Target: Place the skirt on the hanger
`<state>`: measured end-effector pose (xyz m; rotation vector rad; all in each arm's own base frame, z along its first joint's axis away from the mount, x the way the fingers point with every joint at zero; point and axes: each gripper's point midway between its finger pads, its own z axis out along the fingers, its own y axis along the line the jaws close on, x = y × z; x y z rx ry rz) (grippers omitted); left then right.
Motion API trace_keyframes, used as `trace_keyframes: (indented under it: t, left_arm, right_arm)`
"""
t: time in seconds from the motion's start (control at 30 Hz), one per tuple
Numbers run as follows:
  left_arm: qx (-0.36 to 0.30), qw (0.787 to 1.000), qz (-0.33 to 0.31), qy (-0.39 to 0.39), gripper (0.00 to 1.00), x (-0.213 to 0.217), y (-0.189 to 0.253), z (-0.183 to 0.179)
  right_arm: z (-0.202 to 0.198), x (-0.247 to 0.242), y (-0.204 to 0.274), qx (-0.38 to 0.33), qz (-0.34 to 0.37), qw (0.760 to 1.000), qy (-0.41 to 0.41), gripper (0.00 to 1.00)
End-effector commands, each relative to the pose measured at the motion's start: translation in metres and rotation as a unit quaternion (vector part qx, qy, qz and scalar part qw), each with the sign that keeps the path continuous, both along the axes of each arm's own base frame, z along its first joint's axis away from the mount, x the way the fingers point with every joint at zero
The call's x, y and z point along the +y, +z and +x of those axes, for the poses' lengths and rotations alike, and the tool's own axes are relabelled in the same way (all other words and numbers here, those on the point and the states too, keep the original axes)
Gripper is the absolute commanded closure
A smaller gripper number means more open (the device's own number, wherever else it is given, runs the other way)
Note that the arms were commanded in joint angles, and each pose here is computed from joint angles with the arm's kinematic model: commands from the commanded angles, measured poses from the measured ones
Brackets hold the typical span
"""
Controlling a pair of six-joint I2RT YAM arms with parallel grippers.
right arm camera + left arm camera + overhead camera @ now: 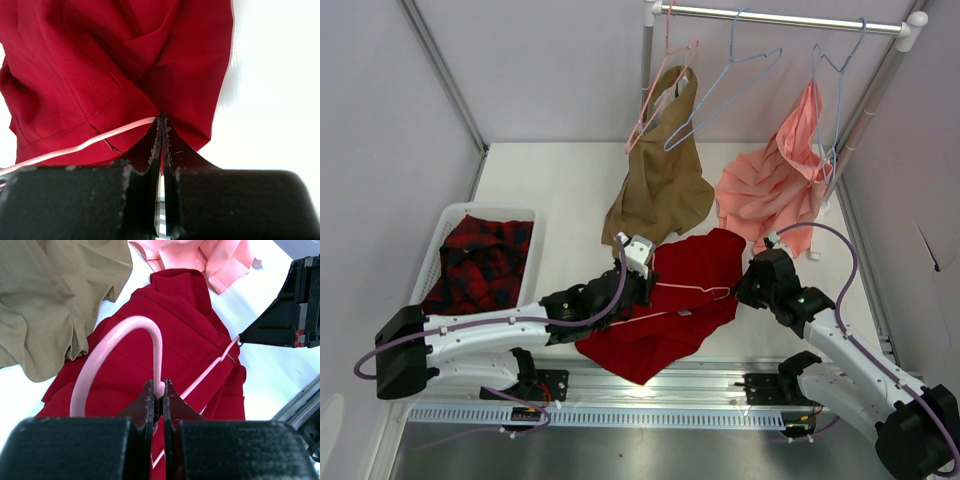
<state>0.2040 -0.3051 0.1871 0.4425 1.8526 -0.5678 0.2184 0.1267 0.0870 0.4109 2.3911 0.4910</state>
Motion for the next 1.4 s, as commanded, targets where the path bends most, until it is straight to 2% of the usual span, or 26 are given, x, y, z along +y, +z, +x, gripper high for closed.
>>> trace_keyframes:
  t: [0.0,0.5,1.03,1.37]
  left_arm:
    - [-0.007,1.0,-0.012,-0.006,1.0,-0.006,0.007,0.002]
    - [-0.006,1.0,-0.011,-0.019,1.0,-0.019,0.01,0.004]
    - [0.001,0.998,-0.058,-0.034,1.0,-0.038,0.044,0.021]
    - [-0.027,0.995,-0.082,-0.053,1.0,-0.052,0.105,0.027]
  right_arm:
    - [0.017,0.007,0.028,-0.043,0.013,0.999,0.004,1.0]
    - [0.018,0.019,0.039,-0.054,0.02,0.998,0.027,1.0]
    - [0.011,0.032,0.073,-0.086,0.034,0.994,0.054,1.0]
    - [0.013,0.036,0.138,-0.142,0.047,0.986,0.069,1.0]
